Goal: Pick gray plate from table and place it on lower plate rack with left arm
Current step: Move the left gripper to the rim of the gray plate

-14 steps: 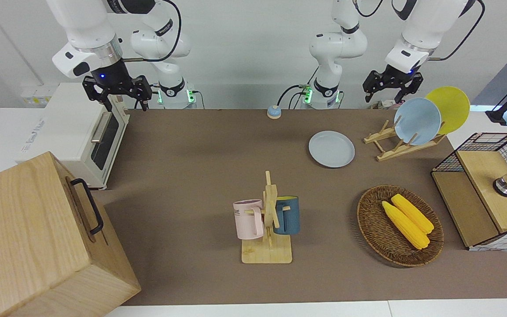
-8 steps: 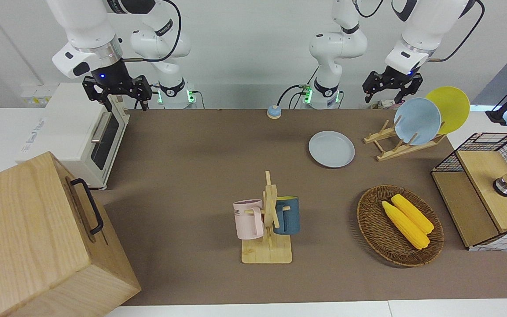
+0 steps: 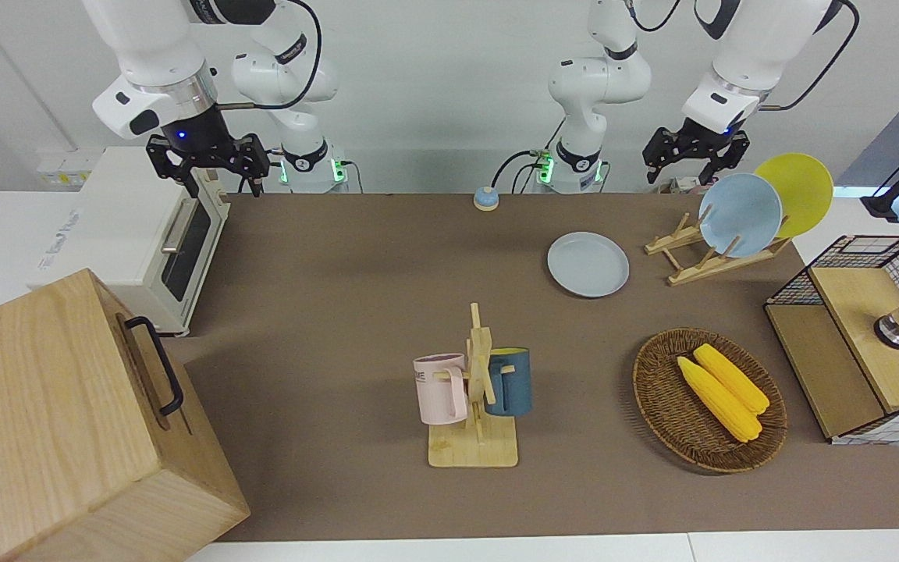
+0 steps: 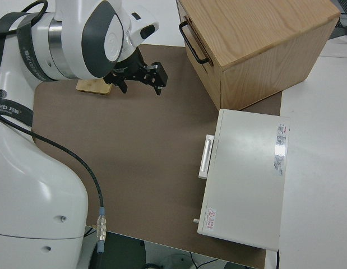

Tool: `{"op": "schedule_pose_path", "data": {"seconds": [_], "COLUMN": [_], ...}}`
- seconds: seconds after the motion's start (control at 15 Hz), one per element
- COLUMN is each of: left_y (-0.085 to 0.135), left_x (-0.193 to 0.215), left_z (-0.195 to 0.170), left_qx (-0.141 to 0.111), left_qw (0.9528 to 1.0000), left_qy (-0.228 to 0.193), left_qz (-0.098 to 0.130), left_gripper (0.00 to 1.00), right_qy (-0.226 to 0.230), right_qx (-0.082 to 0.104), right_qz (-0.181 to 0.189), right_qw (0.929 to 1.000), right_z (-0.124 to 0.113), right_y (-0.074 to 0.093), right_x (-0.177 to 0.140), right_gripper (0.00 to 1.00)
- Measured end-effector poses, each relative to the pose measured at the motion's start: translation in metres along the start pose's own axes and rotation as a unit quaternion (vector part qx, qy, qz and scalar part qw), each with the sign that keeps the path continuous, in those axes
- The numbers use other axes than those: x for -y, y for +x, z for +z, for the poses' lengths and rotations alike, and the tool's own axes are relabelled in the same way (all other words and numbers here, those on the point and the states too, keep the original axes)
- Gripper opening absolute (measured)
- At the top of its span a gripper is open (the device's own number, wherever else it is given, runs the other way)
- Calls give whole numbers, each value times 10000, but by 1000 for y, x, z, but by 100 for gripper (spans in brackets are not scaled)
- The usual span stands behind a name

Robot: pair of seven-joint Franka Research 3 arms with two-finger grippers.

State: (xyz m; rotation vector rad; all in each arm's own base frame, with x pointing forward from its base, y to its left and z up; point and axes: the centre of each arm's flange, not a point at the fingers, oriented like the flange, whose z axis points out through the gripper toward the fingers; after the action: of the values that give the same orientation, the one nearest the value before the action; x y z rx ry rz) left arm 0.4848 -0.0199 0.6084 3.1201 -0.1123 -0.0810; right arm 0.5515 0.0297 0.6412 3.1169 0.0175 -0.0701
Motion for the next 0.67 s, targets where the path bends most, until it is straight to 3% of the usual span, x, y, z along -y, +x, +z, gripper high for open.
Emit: {"op": "schedule_pose_path", "data": {"seconds": [0.67], "left_y": [5], "left_x": [-7], "left_z": [20], "left_qx": [105], "left_qw": [9999], "left_qy": [12], "left_qz": [-45], "left_gripper": [100], "right_qy": [0], "right_qx": [0], "right_qz": [0], "right_qw": [10000], "right_z": [0], "right_y": [0], "right_x": [0], "right_gripper": [99]}}
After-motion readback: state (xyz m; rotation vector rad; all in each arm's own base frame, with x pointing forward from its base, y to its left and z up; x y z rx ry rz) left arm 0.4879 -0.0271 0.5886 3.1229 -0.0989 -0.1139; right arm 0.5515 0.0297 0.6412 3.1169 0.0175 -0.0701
